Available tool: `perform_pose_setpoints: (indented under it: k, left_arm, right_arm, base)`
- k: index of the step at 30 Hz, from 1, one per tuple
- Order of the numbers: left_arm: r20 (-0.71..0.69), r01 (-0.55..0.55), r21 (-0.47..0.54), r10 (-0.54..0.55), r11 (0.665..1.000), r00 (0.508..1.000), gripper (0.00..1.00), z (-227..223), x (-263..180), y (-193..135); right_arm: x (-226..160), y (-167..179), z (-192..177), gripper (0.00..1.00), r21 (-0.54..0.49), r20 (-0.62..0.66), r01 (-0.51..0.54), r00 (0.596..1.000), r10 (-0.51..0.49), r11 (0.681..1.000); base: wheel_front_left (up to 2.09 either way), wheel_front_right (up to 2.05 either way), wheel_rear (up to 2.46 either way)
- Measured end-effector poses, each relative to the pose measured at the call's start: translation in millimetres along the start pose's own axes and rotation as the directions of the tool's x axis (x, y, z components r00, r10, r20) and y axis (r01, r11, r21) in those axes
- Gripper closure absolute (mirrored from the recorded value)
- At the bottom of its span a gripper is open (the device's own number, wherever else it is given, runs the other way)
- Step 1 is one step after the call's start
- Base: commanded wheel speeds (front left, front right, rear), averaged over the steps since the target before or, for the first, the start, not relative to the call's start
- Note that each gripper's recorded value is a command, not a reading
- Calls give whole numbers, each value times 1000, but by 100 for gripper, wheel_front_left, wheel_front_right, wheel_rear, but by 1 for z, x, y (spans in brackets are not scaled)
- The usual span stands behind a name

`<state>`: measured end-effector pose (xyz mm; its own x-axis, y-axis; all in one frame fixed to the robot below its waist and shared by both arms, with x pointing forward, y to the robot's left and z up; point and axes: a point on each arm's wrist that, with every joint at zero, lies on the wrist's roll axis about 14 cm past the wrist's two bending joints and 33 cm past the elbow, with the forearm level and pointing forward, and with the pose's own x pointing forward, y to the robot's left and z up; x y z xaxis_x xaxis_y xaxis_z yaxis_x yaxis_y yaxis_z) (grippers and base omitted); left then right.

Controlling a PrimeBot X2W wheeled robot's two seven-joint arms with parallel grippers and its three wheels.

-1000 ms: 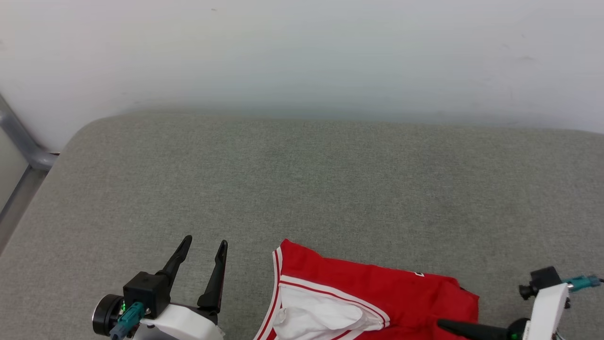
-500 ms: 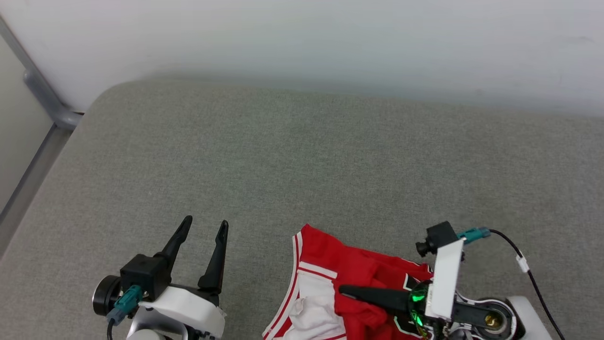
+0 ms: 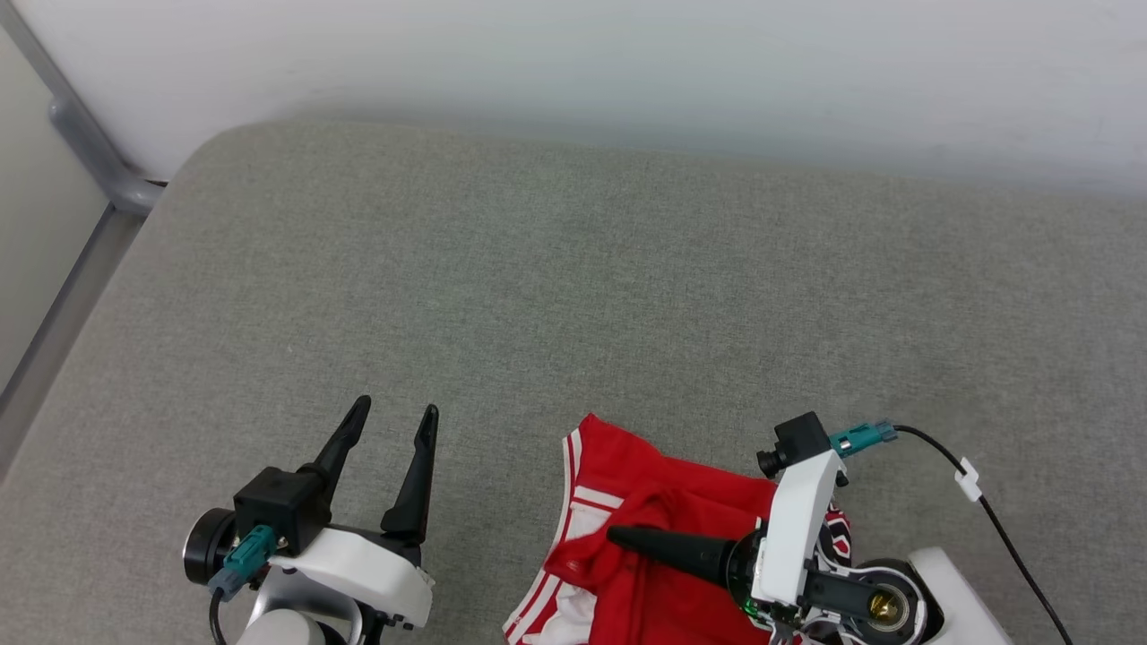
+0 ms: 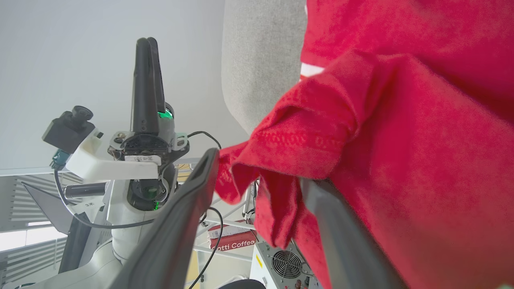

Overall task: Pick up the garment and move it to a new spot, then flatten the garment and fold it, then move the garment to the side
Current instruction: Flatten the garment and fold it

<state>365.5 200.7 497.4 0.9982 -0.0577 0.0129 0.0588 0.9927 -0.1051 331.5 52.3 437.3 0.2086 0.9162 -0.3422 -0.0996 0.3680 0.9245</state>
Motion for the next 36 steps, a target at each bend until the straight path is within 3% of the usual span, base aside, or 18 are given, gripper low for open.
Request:
perform_pose_setpoints:
  k: [6, 7, 11, 16, 19, 20, 21, 23, 25, 30, 33, 36]
  left_arm:
    - [29, 24, 6, -24, 1000, 999, 0, 9, -1, -7]
    - [35, 32, 6, -32, 999, 999, 0, 10, -3, -12]
    - [45, 46, 7, -46, 999, 998, 0, 13, -4, -18]
    - [46, 53, 8, -53, 999, 998, 0, 14, -7, -22]
    - [43, 52, 9, -52, 999, 998, 0, 15, -8, -23]
    - [46, 51, 10, -51, 999, 998, 0, 15, -8, -23]
    - [50, 47, 14, -48, 999, 998, 0, 18, -8, -22]
    - [56, 44, 14, -44, 999, 997, 0, 20, -7, -21]
    - [63, 42, 16, -43, 999, 997, 0, 22, -7, -21]
    - [73, 42, 20, -44, 999, 996, 0, 26, -7, -22]
    - [77, 42, 18, -44, 999, 996, 0, 27, -8, -23]
    - [77, 45, 17, -46, 999, 996, 0, 26, -9, -24]
  right_arm:
    - [-17, 25, 20, 0, -167, 125, 17, 992, 4, 986]
    - [-36, 23, 35, 0, -255, 235, 99, 971, -37, 962]
    - [-70, 16, 58, 0, -328, 419, 239, 904, -86, 914]
    - [-130, -3, 86, 0, -330, 648, 464, 745, -160, 822]
    - [-169, -11, 98, 0, -303, 755, 594, 627, -192, 745]
    - [-180, -11, 100, 0, -296, 784, 631, 589, -195, 717]
    - [-214, -7, 108, 0, -267, 865, 733, 468, -179, 626]
    - [-230, 0, 110, 0, -250, 904, 778, 400, -147, 576]
    - [-240, 7, 108, 0, -239, 931, 801, 350, -105, 549]
    - [-255, 18, 97, 0, -225, 962, 838, 272, -23, 497]
    - [-255, 16, 85, 0, -229, 965, 857, 263, -10, 463]
    - [-250, 13, 73, 0, -236, 963, 860, 271, -14, 453]
  base:
    - [0, 0, 0]
    - [0, 0, 0]
    - [0, 0, 0]
    - [0, 0, 0]
    - [0, 0, 0]
    - [0, 0, 0]
    - [0, 0, 0]
    - [0, 0, 0]
    - [0, 0, 0]
    - [0, 0, 0]
    - [0, 0, 0]
    - [0, 0, 0]
